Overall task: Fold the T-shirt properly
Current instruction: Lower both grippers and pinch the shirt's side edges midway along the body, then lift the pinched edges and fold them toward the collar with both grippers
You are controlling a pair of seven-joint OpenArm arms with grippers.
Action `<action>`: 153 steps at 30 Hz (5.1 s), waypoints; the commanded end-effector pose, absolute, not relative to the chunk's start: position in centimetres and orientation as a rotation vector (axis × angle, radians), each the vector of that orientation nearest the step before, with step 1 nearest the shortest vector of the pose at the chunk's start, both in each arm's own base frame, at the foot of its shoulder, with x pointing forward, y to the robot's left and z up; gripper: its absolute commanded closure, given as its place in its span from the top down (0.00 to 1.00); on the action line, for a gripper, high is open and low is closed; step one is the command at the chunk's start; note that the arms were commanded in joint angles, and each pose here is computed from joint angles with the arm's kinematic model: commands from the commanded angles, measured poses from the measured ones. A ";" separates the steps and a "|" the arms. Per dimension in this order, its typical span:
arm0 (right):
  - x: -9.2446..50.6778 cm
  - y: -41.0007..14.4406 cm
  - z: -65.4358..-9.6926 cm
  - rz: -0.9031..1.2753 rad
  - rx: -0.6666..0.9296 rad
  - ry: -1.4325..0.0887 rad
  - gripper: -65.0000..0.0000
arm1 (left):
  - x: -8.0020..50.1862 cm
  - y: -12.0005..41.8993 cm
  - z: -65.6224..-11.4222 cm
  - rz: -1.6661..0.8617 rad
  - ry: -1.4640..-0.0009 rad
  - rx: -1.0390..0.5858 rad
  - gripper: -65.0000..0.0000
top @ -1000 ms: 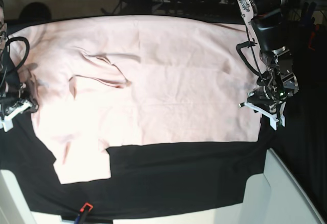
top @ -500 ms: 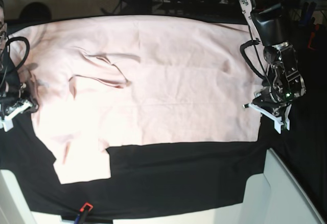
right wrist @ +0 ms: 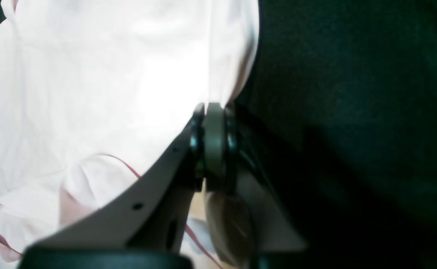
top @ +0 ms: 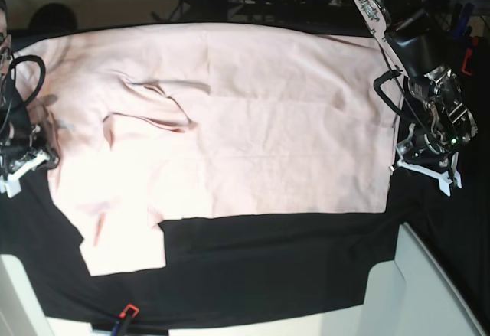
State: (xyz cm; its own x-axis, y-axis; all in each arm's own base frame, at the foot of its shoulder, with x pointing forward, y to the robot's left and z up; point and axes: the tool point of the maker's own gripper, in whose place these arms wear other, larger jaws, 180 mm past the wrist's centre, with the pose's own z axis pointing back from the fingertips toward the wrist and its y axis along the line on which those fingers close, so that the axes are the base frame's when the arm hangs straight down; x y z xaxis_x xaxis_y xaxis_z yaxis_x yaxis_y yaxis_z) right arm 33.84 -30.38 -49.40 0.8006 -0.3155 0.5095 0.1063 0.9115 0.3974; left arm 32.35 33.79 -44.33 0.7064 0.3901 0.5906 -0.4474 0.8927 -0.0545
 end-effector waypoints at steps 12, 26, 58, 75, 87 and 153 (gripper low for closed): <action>35.4 -31.8 -47.6 -0.227 0.350 -0.662 0.00 | 35.7 32.0 -46.4 0.491 -0.622 -0.006 0.67; 35.2 -31.7 -47.8 -0.228 0.352 -0.659 0.00 | 36.5 28.4 -47.5 0.382 -0.597 -0.032 0.66; 37.6 -31.9 -45.4 -0.185 0.341 -0.743 0.00 | 35.5 28.7 -44.0 0.335 -0.668 0.030 0.00; 36.0 -34.3 -44.8 -0.270 0.330 -0.783 0.00 | 32.8 28.5 -42.2 0.248 -0.731 0.077 0.00; 34.9 -33.9 -44.9 -0.206 0.307 -0.753 0.00 | 30.4 28.0 -41.0 0.219 -0.762 0.110 0.00; 23.5 -34.3 -44.6 -0.181 0.180 -0.533 0.68 | 20.0 26.4 -42.8 0.067 -0.612 0.178 0.34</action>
State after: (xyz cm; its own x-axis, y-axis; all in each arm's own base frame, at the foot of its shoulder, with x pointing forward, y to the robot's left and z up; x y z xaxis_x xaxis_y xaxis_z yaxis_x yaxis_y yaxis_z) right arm 22.30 -32.78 -46.25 0.8707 -0.2355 0.4318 0.1372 0.9594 0.2465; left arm 19.55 26.05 -43.60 0.8337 0.0193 0.5519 -0.1132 0.9841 0.1366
